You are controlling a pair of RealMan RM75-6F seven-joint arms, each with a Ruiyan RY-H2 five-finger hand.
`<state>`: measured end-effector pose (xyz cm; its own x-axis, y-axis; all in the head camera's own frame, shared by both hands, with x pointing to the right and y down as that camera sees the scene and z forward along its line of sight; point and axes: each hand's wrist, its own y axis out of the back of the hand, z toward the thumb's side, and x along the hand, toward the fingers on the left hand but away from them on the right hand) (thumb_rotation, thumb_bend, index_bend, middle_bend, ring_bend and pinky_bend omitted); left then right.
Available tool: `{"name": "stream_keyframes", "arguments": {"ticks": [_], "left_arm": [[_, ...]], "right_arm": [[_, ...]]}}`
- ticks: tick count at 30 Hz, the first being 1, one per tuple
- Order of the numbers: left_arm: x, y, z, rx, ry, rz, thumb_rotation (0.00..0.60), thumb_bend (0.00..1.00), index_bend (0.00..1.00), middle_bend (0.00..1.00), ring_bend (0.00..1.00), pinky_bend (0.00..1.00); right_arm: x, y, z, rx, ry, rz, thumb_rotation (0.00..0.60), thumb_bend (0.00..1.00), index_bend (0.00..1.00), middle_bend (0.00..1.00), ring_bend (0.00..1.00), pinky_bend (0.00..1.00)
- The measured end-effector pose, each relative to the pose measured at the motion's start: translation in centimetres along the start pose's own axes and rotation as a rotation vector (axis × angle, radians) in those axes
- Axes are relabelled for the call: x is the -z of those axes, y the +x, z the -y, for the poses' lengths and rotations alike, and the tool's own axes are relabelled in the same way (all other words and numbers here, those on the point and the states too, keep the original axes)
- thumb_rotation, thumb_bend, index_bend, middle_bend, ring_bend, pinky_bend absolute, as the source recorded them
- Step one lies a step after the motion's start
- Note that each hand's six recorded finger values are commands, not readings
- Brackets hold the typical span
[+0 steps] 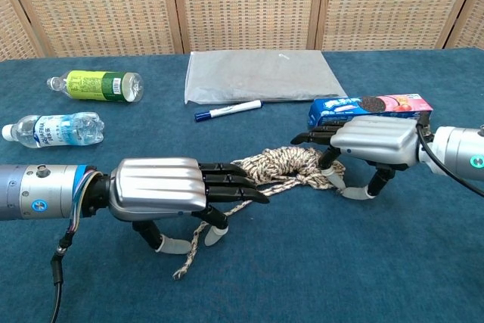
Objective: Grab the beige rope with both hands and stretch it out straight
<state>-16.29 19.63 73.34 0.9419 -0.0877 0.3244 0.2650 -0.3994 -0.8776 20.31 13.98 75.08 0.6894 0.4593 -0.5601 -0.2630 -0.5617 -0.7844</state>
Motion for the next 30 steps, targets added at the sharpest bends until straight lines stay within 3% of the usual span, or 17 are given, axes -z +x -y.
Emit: {"name": "stream_keyframes", "arguments": {"ticks": [10, 25, 30], "left_arm": [[-0.3, 0.5, 0.3, 0.008, -0.001, 0.007, 0.600, 0.39, 0.51, 0.00, 0.00, 0.00], [-0.5, 0.5, 0.2, -0.021, -0.039, -0.008, 0.600, 0.47, 0.65, 0.00, 0.00, 0.00], [-0.2, 0.3, -0.7, -0.072, -0.059, -0.028, 0.600, 0.49, 0.73, 0.00, 0.00, 0.00]], "right_arm": [[0.1, 0.0, 0.1, -0.001, -0.003, -0.002, 0.600, 0.43, 0.67, 0.00, 0.00, 0.00], [-0.2, -0.1, 0.3, -0.005, -0.006, -0.010, 0.600, 0.43, 0.67, 0.00, 0.00, 0.00], [0.1, 0.2, 0.2, -0.005, 0.023, -0.009, 0.600, 0.43, 0.67, 0.00, 0.00, 0.00]]}}
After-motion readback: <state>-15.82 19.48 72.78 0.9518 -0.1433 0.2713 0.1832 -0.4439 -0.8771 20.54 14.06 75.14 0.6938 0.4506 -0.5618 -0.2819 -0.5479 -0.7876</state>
